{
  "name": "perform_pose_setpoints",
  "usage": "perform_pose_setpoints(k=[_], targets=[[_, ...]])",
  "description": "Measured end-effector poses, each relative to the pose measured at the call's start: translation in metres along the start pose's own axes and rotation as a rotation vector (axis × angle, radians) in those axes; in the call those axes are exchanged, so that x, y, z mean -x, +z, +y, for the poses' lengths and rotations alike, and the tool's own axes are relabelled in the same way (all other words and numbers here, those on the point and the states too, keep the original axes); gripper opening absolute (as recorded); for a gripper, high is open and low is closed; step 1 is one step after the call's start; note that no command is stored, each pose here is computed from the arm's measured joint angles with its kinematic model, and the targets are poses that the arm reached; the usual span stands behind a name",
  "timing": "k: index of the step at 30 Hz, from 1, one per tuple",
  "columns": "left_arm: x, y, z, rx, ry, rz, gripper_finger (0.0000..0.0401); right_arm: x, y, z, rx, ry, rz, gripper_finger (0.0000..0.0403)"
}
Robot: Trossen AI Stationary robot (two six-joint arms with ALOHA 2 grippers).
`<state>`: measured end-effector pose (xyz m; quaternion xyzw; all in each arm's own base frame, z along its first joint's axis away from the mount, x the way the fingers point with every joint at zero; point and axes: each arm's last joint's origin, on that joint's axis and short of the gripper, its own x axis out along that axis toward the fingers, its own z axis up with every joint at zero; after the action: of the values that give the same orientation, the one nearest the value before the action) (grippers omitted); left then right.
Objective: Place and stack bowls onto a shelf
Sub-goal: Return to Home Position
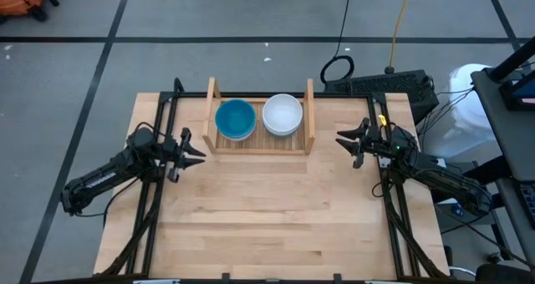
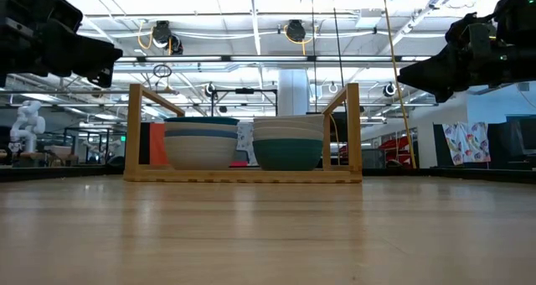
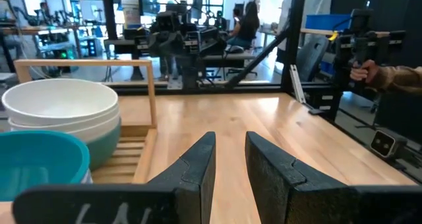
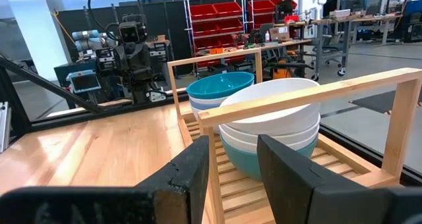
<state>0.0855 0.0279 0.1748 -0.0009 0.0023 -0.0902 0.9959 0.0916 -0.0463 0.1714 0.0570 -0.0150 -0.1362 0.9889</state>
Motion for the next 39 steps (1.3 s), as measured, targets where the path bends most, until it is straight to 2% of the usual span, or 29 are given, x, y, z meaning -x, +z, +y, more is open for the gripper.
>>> perform_pose_setpoints(k=[4,24,39], targets=[[0.0,0.0,0.001,0.017,0.037,-0.001,0.0088,0.0,0.0,0.0,-0.006,0.0,0.001,0.0123],[0.003,-0.002,0.012,0.1,0.441,-0.007,0.0088,0.0,-0.001,0.0,-0.02,-0.005,0.012,0.0123],[-0.008,-0.017,0.018,0.182,0.429,0.163,0.0088,0.0,-0.004,-0.001,0.023,-0.009,0.044,0.0123]])
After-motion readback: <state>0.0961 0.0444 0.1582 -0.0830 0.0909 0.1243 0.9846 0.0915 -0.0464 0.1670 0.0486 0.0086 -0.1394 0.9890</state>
